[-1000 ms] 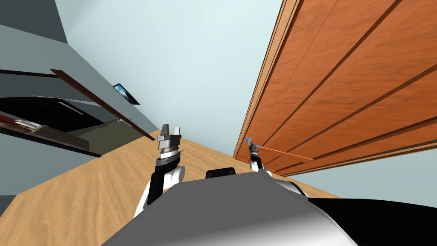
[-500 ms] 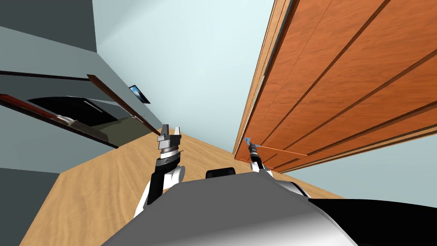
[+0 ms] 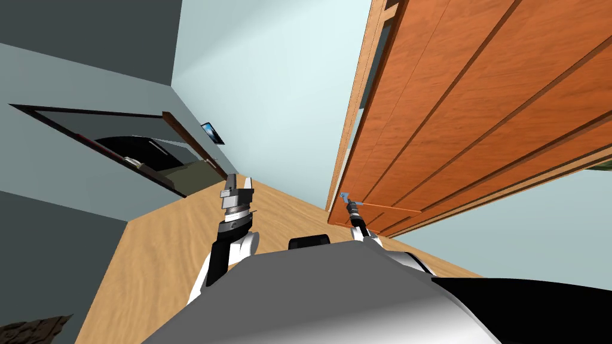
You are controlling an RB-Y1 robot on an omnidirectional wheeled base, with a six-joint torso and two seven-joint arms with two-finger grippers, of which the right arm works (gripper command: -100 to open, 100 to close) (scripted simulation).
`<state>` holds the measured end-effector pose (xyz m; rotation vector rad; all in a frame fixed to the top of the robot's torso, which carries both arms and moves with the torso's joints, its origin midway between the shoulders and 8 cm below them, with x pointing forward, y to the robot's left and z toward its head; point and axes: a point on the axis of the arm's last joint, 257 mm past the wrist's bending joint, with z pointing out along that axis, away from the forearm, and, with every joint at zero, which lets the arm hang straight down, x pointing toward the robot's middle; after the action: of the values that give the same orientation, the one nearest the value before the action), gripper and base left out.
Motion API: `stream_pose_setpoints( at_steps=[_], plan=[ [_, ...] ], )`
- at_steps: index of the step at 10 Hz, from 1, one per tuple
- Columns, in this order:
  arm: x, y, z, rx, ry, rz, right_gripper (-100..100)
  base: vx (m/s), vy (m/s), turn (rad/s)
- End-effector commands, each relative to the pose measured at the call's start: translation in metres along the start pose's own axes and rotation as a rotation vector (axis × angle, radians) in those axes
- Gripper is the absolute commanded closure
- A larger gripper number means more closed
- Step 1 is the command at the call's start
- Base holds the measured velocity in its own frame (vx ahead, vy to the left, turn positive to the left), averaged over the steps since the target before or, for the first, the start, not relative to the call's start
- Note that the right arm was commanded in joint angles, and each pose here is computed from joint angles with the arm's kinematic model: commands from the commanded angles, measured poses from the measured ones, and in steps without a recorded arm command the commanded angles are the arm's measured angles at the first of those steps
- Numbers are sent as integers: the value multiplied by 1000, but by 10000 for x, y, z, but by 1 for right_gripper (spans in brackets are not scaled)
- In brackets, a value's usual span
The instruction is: Pull the door open
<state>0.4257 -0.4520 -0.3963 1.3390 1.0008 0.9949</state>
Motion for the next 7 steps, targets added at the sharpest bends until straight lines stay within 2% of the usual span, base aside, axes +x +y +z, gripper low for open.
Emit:
stream_pose_setpoints(
  at_steps=[1, 7],
  plan=[
    [22, 9, -11, -3, 20, -1, 100, -154, -12, 101],
    [129, 35, -80, -9, 111, -3, 100, -237, -38, 102]
  ],
)
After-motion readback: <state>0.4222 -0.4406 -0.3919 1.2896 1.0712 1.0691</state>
